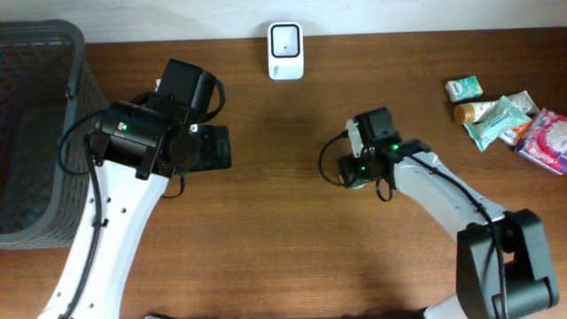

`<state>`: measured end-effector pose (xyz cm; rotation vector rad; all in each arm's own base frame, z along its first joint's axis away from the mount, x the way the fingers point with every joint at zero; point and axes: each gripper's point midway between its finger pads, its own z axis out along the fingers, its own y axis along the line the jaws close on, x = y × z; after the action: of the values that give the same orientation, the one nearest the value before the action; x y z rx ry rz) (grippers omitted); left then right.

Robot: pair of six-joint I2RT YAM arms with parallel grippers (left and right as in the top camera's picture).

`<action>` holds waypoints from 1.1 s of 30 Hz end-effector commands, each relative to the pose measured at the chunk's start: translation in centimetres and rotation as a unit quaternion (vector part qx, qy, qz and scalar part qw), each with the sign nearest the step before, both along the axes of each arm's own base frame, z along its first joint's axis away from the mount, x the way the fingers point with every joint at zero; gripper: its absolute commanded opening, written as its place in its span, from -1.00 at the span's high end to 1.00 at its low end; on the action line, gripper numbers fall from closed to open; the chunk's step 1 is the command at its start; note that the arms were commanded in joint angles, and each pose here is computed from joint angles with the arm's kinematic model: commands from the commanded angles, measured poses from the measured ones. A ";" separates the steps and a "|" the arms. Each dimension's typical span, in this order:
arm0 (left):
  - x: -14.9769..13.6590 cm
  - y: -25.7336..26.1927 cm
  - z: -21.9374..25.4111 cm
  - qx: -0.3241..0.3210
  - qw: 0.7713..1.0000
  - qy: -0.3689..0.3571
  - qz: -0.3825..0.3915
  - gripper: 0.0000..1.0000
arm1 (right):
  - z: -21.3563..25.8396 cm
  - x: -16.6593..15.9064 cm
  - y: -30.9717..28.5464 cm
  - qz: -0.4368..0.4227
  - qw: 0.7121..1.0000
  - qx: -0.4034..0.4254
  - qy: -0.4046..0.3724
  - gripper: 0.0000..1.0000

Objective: Scan the item barcode

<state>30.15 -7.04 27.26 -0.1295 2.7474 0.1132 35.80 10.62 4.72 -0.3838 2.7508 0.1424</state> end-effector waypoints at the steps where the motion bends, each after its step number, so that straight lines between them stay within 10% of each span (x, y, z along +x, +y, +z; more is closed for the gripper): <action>1: 0.0 0.2 0.1 0.005 1.000 -0.002 0.001 -0.98 | 2.7 2.1 1.2 0.017 0.998 0.046 -0.027 -0.25; 7: 0.0 0.2 0.1 0.005 1.000 -0.002 0.002 -0.98 | 8.0 4.8 3.7 0.168 0.979 0.048 -0.107 -0.36; 10: 0.0 0.2 0.1 0.005 1.000 -0.002 0.001 -0.98 | 8.8 2.4 6.2 0.322 0.937 0.078 -0.112 -0.56; 14: 0.0 0.2 0.1 0.005 1.000 -0.002 0.001 -0.98 | 7.2 -1.3 5.2 0.428 0.900 0.043 -0.066 -0.34; 21: 0.0 0.2 0.1 0.005 1.000 -0.002 0.001 -0.98 | 7.9 1.7 5.1 0.237 0.966 0.084 -0.060 -0.97; 29: 0.0 0.2 0.1 0.005 1.000 -0.002 0.001 -0.98 | 8.7 5.4 3.1 -0.046 0.990 0.123 -0.060 -0.97; 33: 0.0 0.2 0.1 0.005 1.000 -0.002 0.001 -0.98 | 8.2 5.8 3.5 -0.036 0.990 0.117 -0.069 -0.97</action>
<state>30.15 -7.04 27.26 -0.1290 2.7475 0.1133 40.89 14.54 13.23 -0.2893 2.5708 0.4434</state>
